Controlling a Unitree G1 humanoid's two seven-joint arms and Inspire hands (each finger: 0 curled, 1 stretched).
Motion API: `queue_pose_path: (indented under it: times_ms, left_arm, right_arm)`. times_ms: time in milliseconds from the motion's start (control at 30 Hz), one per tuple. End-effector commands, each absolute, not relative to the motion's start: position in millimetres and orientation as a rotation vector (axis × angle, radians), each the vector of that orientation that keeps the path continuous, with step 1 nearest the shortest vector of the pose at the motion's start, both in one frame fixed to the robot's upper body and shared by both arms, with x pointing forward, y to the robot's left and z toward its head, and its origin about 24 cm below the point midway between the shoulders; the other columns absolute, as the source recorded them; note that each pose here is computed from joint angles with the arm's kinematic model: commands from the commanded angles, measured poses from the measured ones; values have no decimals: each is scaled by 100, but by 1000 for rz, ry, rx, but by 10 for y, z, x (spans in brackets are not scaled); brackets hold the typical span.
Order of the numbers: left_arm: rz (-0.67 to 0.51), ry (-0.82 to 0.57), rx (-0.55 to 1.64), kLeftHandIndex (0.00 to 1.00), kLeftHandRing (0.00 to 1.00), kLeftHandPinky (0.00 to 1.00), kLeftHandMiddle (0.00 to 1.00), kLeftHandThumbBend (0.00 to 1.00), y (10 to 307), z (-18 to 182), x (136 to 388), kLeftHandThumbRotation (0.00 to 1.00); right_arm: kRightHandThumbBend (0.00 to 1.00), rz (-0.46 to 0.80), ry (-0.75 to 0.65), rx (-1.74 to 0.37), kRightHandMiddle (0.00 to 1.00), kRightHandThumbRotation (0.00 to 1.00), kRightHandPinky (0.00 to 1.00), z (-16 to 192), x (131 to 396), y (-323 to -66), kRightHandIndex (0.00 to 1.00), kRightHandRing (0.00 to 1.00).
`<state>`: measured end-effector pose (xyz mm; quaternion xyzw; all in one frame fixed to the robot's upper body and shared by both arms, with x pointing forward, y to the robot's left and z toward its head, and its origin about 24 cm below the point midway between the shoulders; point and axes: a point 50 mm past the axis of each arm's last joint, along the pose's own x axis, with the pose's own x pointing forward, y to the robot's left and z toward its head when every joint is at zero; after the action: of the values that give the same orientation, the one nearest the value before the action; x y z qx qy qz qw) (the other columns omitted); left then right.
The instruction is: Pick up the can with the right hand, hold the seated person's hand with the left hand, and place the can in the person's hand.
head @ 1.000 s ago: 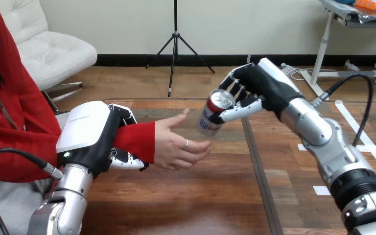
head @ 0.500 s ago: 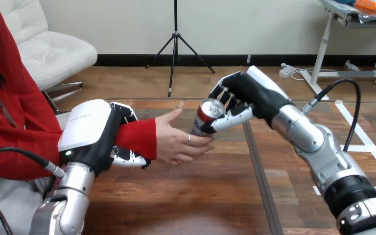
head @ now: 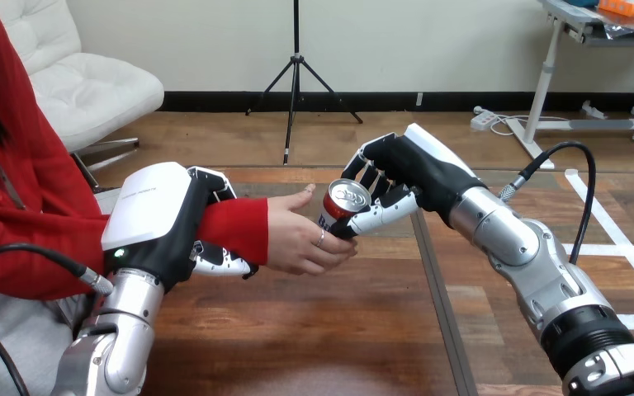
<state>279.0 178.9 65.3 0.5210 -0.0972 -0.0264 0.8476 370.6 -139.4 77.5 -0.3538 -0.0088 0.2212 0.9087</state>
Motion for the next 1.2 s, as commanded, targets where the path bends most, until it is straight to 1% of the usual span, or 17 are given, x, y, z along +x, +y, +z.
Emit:
queue_pose_path:
  times_ms: [0, 567, 867, 1167]
  left_arm:
    - [62, -676, 930, 36, 31, 26, 36, 84, 1355, 1721, 3063, 0]
    - [57, -683, 908, 36, 31, 26, 35, 83, 1343, 1737, 3072, 0]
    - [54, -673, 913, 36, 32, 26, 35, 84, 1343, 1709, 3075, 0]
    - [48, -665, 915, 36, 32, 27, 35, 84, 1344, 1674, 3077, 0]
  right_arm:
    - [71, 482, -242, -753, 40, 0, 28, 1287, 3758, -1133, 45, 33]
    - [72, 514, -221, -734, 40, 0, 29, 1191, 3713, -1078, 44, 33]
    - [70, 525, -224, -720, 39, 0, 28, 1185, 3704, -1070, 44, 32]
    - [71, 527, -233, -713, 39, 0, 27, 1199, 3693, -1061, 44, 32]
